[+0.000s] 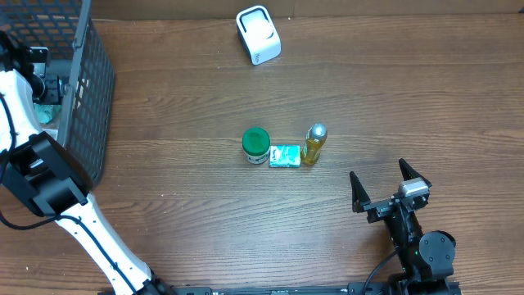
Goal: Scan the item barcode
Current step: 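Grasp a green snack packet in the basket with the left gripper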
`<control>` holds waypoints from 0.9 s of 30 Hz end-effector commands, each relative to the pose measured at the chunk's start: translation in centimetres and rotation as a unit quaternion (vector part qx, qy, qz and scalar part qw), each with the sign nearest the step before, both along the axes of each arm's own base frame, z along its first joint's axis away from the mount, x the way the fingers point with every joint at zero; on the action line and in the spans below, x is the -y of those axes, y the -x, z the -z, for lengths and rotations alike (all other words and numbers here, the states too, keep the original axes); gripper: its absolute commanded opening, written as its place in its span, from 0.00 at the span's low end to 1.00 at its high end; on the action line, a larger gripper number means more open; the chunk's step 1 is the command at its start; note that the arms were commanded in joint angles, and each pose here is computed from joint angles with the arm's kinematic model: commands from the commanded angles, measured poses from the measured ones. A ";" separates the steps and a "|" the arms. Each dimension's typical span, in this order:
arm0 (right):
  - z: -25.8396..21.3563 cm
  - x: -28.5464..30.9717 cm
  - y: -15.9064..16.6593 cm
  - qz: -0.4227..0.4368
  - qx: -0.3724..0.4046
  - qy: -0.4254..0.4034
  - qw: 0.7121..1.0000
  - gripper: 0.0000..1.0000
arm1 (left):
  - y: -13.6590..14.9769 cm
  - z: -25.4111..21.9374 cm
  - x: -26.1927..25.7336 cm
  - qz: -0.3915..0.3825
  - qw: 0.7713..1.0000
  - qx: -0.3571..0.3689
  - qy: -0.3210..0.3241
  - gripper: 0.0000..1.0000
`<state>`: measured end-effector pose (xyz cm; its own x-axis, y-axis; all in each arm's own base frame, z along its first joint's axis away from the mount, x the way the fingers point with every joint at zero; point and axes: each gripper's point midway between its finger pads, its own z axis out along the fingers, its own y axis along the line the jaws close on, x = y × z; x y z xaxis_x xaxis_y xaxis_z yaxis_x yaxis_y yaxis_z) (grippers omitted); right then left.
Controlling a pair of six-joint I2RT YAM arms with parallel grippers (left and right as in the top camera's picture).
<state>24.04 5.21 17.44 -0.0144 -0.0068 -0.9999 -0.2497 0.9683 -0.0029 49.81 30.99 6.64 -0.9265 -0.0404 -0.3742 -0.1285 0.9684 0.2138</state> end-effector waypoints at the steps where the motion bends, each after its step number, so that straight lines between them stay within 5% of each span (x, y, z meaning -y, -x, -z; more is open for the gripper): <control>1: 0.3 0.0 0.0 -0.002 0.001 0.001 1.000 1.00 | -0.2 1.0 0.2 0.016 1.000 -0.006 0.007 0.83; 10: 0.3 -0.1 0.0 -0.002 0.001 0.001 1.000 1.00 | 0.8 1.2 0.6 0.003 1.000 -0.025 0.015 0.40; 21: 0.3 -0.1 0.0 -0.002 0.001 0.001 1.000 1.00 | 2.2 -9.5 -1.9 -0.103 0.991 0.039 -0.071 0.39; 27: 0.3 0.0 0.0 -0.002 0.001 0.001 1.000 1.00 | 4.9 -9.7 -0.9 -0.122 0.991 -0.005 -0.057 0.39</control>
<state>24.04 5.21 17.44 -0.0144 -0.0068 -0.9999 -0.2497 0.9683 -0.0029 45.86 31.57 13.48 -0.9207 -0.1763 -0.3482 -0.2887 0.9080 0.3036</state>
